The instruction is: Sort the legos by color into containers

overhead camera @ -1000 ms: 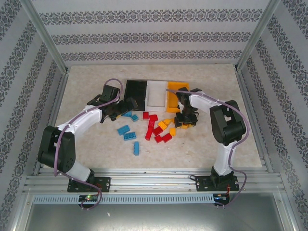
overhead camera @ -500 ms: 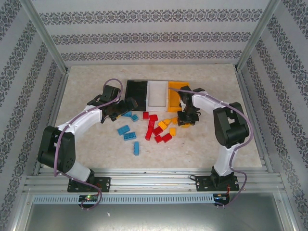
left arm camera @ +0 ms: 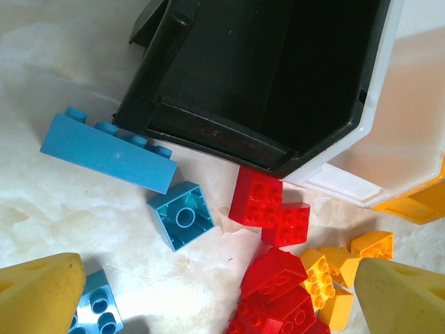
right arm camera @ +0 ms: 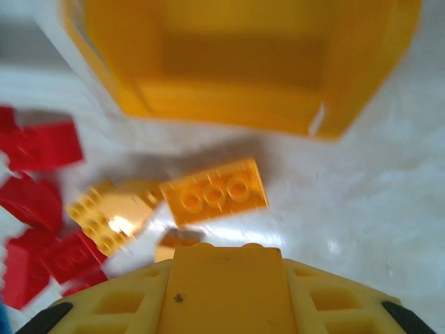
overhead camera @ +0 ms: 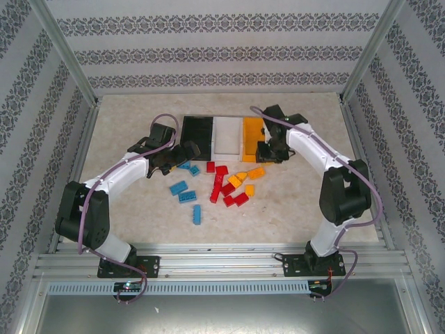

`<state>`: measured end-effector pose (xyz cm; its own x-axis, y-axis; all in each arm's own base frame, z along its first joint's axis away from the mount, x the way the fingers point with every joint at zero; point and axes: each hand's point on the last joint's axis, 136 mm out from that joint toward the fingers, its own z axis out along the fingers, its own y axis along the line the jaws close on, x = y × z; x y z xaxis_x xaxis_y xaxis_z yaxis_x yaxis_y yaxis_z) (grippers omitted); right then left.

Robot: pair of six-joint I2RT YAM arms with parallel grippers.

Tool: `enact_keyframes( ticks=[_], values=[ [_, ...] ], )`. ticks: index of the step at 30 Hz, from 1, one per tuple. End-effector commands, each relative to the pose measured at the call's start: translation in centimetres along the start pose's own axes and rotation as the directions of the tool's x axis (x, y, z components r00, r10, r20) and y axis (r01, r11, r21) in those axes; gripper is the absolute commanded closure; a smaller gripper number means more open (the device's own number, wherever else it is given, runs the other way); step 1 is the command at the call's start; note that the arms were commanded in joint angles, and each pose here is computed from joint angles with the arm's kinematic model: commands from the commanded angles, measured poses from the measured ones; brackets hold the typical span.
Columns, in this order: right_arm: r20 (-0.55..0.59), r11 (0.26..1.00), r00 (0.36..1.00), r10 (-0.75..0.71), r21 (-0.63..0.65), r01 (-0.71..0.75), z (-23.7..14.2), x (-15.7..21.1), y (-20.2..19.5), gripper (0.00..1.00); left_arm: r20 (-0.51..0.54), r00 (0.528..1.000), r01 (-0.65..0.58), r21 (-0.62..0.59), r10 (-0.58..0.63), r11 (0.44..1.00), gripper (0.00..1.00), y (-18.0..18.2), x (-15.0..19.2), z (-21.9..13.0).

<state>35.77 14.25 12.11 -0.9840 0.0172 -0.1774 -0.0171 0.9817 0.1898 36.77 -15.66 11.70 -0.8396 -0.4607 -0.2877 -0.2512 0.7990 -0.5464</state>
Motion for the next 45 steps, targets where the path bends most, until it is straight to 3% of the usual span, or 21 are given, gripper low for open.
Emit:
enact_keyframes(
  ticks=[1,6,12,26,34,41,45],
  values=[
    [0.031,1.0,0.999,0.031,0.0,-0.031,0.2,-3.2,0.3,0.67,0.001,0.999,-0.041,0.005,0.041,0.999,0.0,-0.5,0.2,-0.6],
    [0.064,0.999,0.997,0.033,0.016,-0.034,2.1,-7.8,0.4,0.67,-0.013,0.998,-0.061,-0.019,0.061,0.998,0.0,0.2,0.7,-1.1],
    [0.042,0.998,0.998,0.038,0.046,-0.04,5.1,-10.9,-0.3,0.66,-0.033,0.997,-0.071,-0.034,0.07,0.997,0.0,0.5,1.2,-1.6],
    [0.004,0.997,0.998,0.061,0.055,-0.061,8.1,-11.8,-0.7,0.58,-0.053,0.994,-0.096,-0.057,0.093,0.994,0.0,0.6,0.7,-1.9],
    [0.025,0.997,0.997,0.067,0.039,-0.068,7.1,-12.4,-0.2,0.52,-0.06,0.993,-0.104,-0.048,0.101,0.993,0.0,0.1,0.2,-1.5],
    [0.092,0.998,0.994,0.058,-0.002,-0.058,3.2,-12.9,1.5,0.5,-0.068,0.993,-0.101,-0.026,0.099,0.995,0.0,-0.5,0.0,-1.1],
    [0.096,0.999,0.995,0.034,-0.014,-0.032,1.6,-11.8,2.4,0.43,-0.07,0.995,-0.076,-0.01,0.075,0.997,0.0,-0.4,0.3,-0.8]
  ],
)
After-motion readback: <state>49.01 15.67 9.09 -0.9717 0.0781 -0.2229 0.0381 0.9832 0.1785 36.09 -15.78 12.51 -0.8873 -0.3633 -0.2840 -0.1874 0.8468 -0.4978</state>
